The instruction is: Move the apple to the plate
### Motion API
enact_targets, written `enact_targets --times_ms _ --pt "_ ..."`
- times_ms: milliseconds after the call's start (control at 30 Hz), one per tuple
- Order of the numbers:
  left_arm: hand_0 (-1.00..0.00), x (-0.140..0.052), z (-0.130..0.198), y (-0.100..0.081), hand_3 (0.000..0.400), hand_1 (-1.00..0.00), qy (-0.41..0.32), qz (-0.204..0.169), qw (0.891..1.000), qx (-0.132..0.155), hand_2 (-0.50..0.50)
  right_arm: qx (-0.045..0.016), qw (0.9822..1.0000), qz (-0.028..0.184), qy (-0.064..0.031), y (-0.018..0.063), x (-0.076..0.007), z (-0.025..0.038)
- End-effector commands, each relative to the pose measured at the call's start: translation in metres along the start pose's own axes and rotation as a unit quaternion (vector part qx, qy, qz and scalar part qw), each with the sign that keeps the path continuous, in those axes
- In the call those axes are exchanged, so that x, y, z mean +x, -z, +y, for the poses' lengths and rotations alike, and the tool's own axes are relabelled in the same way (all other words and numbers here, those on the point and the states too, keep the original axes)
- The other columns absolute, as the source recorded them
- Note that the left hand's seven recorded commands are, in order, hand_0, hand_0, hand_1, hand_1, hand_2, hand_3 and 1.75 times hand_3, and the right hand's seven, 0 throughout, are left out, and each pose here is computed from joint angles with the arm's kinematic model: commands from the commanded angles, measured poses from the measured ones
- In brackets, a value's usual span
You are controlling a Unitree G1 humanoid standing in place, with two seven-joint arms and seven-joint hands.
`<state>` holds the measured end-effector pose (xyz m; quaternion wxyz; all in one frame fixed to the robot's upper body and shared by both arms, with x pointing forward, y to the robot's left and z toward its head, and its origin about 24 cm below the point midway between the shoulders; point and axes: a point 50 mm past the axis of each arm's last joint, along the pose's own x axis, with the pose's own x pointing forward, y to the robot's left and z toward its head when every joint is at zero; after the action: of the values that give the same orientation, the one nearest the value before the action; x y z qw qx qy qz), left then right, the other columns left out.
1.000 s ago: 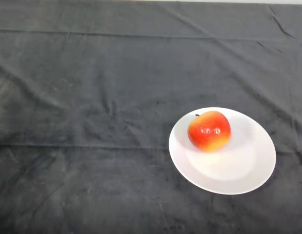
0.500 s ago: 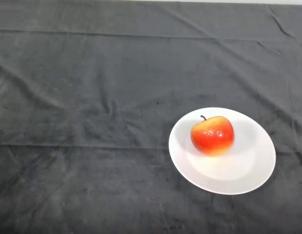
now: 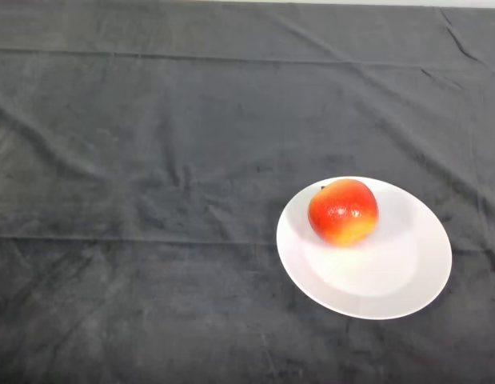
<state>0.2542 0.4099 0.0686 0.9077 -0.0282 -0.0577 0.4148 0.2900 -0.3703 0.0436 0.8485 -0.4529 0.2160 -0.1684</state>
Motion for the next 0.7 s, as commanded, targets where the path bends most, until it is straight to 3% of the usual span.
enact_targets --times_ms 33,700 --pt "0.0 0.0033 0.0214 -0.0058 0.0 0.0 -0.024 -0.001 0.999 0.026 0.0 -0.0247 0.9973 0.04 -0.0572 0.0268 -0.0148 0.035" --pt "0.0 0.0025 0.0141 -0.0058 0.0 0.0 -0.009 -0.007 0.999 0.046 0.0 -0.0247 0.9973 0.04 -0.0572 0.0268 -0.0148 0.035"
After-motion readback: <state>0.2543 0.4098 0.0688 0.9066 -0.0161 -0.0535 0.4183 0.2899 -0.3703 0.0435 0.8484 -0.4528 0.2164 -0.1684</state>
